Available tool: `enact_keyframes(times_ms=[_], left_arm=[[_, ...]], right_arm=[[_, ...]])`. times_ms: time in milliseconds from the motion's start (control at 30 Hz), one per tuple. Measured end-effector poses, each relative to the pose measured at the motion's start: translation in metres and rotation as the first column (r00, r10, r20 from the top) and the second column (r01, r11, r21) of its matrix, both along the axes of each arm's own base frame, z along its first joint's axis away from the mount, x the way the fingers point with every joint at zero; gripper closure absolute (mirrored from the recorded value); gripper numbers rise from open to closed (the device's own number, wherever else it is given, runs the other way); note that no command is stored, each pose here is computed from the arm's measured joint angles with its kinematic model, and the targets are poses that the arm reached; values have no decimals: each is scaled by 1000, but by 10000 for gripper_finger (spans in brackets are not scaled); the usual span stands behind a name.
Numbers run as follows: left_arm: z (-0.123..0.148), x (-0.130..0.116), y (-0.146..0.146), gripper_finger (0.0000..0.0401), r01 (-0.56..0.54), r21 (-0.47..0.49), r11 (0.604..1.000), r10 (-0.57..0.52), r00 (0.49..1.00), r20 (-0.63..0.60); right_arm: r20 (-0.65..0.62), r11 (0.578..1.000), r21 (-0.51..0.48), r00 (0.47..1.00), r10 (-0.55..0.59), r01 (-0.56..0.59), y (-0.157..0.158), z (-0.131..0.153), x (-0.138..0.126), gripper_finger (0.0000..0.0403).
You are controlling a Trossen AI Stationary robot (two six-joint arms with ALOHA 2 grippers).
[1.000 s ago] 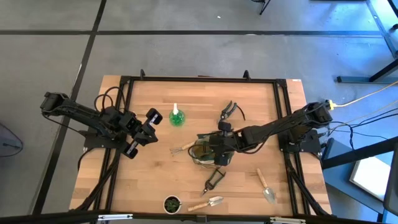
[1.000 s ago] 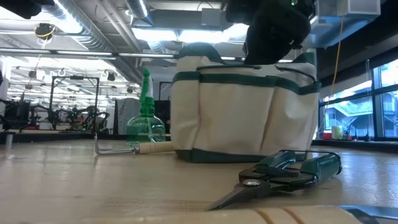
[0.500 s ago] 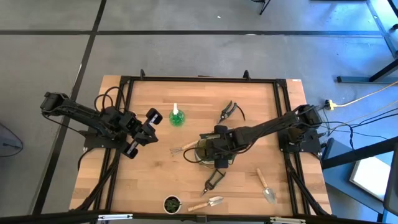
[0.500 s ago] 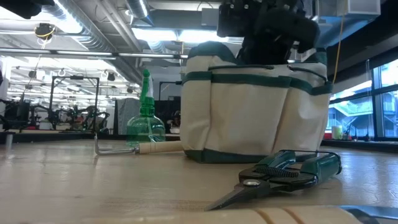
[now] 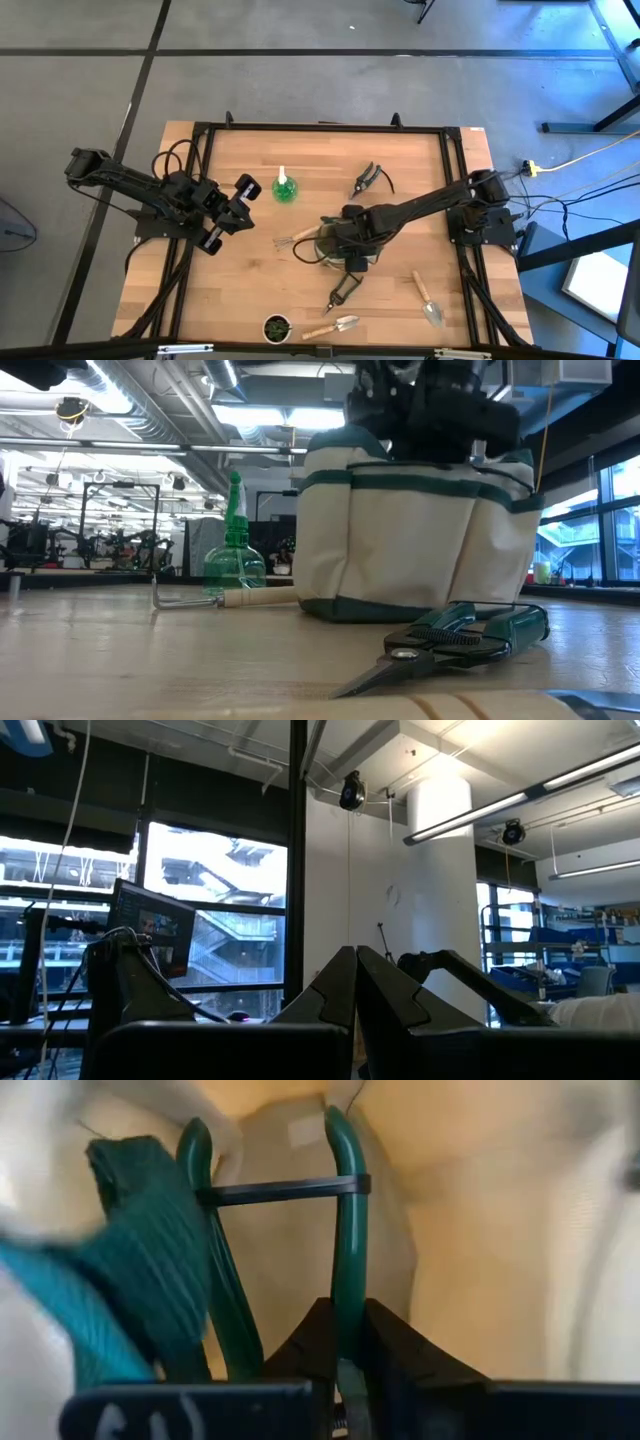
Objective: Pick & Place Garden tools in Gardening bag
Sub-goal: Put the right green pruning shears into the green gardening bag
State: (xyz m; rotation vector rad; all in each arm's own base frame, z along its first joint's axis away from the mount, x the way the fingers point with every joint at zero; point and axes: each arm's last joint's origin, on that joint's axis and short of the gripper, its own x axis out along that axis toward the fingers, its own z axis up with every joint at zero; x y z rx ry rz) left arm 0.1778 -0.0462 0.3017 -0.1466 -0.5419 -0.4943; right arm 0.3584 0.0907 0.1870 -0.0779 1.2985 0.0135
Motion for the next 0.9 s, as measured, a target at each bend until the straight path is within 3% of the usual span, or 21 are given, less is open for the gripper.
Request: enact_keyframes(times_ms=[900], left_arm=[[0,0,0,395,0,1,1000,0,1000,-2]], right_arm=[[-25,999,31,1000,-10,11,0,-18,7,373]])
